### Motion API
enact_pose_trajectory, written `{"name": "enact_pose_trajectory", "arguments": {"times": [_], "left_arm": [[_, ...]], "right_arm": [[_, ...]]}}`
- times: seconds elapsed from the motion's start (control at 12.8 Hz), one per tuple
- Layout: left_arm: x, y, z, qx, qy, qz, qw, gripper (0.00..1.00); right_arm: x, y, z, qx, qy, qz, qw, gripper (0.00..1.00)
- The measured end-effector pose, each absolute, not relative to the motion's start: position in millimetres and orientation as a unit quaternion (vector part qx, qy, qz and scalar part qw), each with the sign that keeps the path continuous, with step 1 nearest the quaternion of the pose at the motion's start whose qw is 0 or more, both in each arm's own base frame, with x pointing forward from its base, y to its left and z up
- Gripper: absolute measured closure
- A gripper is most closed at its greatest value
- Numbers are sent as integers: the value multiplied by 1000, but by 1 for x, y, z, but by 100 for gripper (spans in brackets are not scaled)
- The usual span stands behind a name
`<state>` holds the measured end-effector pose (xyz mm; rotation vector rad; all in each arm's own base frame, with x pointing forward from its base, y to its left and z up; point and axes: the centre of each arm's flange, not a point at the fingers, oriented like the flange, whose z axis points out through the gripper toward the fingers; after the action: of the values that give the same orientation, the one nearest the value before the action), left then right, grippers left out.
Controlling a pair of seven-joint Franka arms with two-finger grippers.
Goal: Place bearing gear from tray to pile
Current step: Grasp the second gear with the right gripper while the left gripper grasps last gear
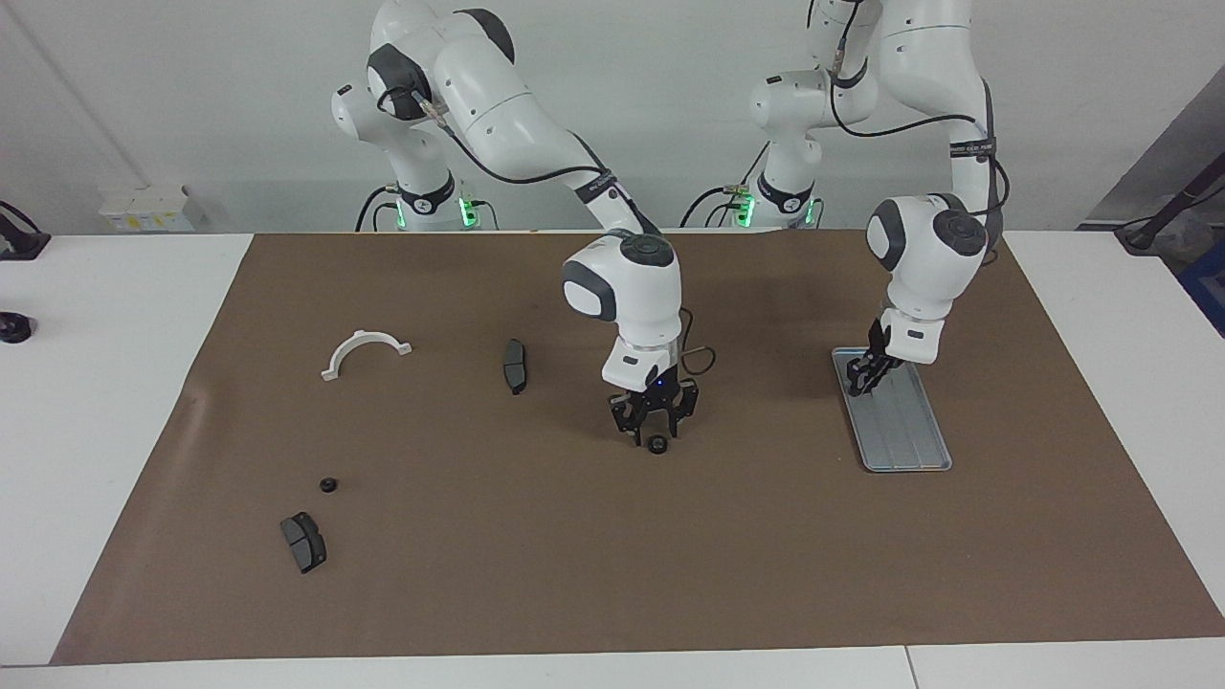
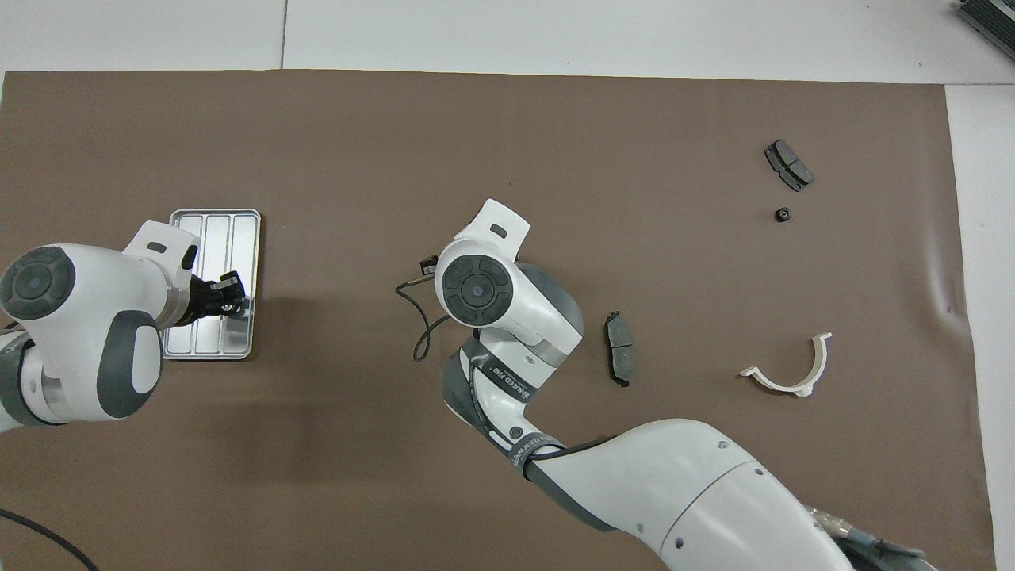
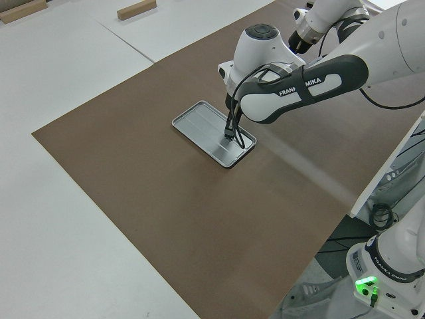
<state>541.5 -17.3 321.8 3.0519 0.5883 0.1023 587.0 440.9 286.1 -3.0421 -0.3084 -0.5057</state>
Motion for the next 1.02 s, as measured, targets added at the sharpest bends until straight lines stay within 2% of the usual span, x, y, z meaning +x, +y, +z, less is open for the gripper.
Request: {"name": "enact_pose_trajectory", "arguments": {"times": [0.08, 0.16, 0.39, 0.47, 0.55, 1.02], "left_arm": [[549, -18, 336, 983, 183, 29, 15, 65], [558, -18, 352, 984, 178, 25, 14, 65], [578, -25, 409, 986, 168, 12, 13, 65], [581, -30, 423, 986, 164, 8, 13, 65], [582, -34, 430, 987, 161, 7, 13, 65], [583, -39, 430, 987, 157, 4, 14, 65]], "right_arm": [[587, 441, 286, -981, -100, -164, 22, 41], [587, 442, 287, -981, -101, -167, 24, 48], [588, 443, 287, -979, -102, -173, 30, 51], [588, 443, 287, -979, -102, -173, 30, 59], [588, 443, 287, -979, -102, -174, 31, 64], [588, 443, 288, -979, -102, -175, 32, 66]]}}
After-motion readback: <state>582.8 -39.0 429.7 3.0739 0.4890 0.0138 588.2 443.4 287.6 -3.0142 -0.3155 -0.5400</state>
